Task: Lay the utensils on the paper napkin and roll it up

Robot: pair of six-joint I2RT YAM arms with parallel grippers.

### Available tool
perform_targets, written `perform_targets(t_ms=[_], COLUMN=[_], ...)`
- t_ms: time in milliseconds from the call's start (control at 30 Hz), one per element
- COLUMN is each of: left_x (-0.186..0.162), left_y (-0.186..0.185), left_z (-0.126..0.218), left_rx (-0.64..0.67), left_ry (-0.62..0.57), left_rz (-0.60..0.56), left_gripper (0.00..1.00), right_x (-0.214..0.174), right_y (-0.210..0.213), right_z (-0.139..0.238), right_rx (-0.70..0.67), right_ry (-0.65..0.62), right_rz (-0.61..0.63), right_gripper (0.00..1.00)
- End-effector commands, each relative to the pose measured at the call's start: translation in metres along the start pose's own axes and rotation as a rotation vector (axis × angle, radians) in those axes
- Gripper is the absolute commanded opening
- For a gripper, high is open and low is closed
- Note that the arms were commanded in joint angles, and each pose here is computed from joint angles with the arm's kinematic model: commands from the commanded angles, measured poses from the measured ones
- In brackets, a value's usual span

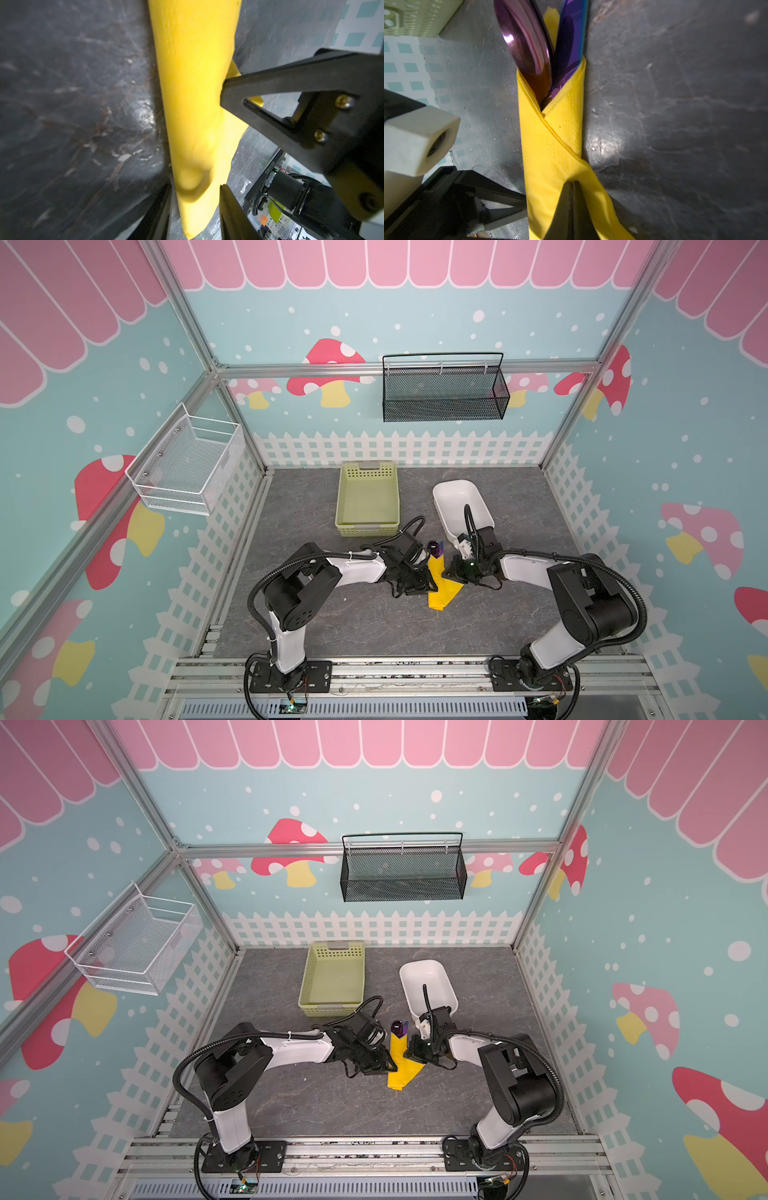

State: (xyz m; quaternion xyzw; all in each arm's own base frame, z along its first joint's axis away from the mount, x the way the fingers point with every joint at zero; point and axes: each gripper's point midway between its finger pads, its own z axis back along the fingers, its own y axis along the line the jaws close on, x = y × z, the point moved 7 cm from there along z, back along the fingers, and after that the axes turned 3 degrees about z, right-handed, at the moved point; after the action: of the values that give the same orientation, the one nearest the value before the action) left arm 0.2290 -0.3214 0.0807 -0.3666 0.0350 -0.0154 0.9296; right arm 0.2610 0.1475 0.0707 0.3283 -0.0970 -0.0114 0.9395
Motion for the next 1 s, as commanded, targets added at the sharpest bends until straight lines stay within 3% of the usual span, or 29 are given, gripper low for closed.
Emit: perform_targets(t_ms=[0, 433, 767, 967], left_x=[-0.013, -0.043, -0.049, -0.049], left_y=[0.019, 0.044, 0.056, 0.059], left_z=[-0.006, -0.014, -0.022, -0.026], left_rx=[0.036, 0.043, 0.070, 0.079], left_ry=[0.040, 0.123, 0.154, 0.161], left_rz=[0.074, 0.152, 0.191, 0.201], left_gripper=[0.41, 0.41, 0.41, 0.33], right_x=[-0.025, -0.028, -0.028, -0.026], right_y=[-0.025, -0.026, -0.025, -0.022], right_z=[-0.010, -0.010, -0.010, -0.007], right_rx=[-0.109, -0.100, -0.090, -0.085], right_ry=[0.103, 0.099, 0.096, 0.088], right_rz=[-0.064, -0.065, -0.066, -0.065], right_gripper=[0.01, 0.01, 0.01, 0.02])
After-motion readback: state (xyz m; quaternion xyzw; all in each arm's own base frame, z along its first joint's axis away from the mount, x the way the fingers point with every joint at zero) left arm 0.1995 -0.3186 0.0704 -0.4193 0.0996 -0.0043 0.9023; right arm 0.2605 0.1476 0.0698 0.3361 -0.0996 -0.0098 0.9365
